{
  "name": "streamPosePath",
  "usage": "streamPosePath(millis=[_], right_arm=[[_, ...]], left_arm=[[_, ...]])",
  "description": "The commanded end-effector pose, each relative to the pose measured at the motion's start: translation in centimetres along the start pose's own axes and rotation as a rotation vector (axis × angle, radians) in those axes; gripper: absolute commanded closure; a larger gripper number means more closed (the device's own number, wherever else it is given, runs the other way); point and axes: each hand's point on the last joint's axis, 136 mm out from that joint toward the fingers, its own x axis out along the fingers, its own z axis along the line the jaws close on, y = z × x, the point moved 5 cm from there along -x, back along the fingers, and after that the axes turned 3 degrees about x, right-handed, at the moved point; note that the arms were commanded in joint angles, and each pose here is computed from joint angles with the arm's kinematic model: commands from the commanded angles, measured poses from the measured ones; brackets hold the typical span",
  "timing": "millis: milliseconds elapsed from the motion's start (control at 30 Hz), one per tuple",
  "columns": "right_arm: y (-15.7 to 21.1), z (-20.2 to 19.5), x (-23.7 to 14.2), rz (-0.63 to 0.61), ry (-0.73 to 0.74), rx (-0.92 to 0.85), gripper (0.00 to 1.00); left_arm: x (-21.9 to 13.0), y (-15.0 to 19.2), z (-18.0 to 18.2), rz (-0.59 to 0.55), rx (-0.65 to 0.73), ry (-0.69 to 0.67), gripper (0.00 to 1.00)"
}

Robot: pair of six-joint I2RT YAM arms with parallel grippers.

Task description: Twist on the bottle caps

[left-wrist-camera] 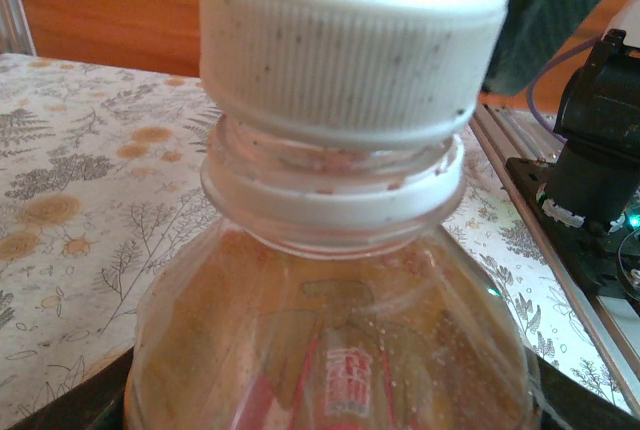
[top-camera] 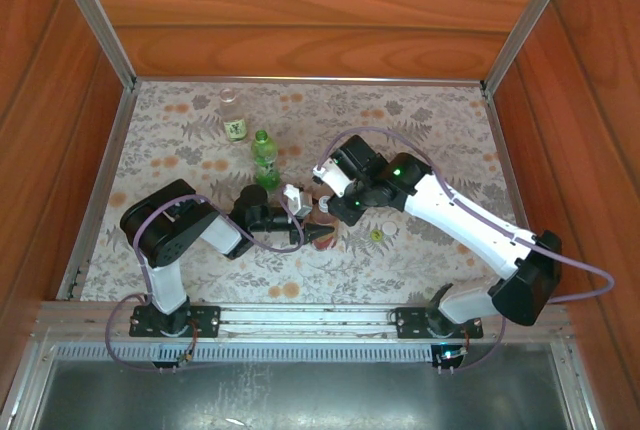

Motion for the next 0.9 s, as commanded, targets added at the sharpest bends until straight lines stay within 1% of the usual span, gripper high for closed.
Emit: streamPosePath(millis=[0,167,233,367,500,567,700,867], right_arm=[[0.2,0.2,-1.0,-0.019,-0.022,-0.008,0.6],[0.4,0.6,-1.5,-0.029,-0.047,-0.029,0.59],[0.2,0.6,-1.7,-0.053,-0.05,-0.025,0.59],[-1.2,-0.1,-2.1,-0.126,0.002,0.028,0.6],[-2.1,-0.8,-1.6,-0.15,0.021,0.069,0.61],[-2.2,-1.4,-1.2,-0.145,0.039,0.1,0.62],[-2.0,-2.2,-0.4,-0.109,0.046,0.135,0.67],[-1.7,-2.0,0.1,-0.091,0.022,0.137,0.67]], left_arm=[[-0.2,2.0,-0.2,0.066,-0.084,0.024,0.4],[-0.2,1.9,-0.2,0.065,-0.084,0.023,0.4],[-0.2,2.0,-0.2,0.066,-0.084,0.024,0.4],[-0.2,1.9,-0.2,0.065,-0.081,0.022,0.4],[-0.2,2.0,-0.2,0.066,-0.081,0.024,0.4],[-0.3,2.0,-0.3,0.066,-0.081,0.025,0.4],[-0.3,2.0,-0.3,0.066,-0.079,0.026,0.4],[-0.2,2.0,-0.3,0.067,-0.08,0.028,0.4]])
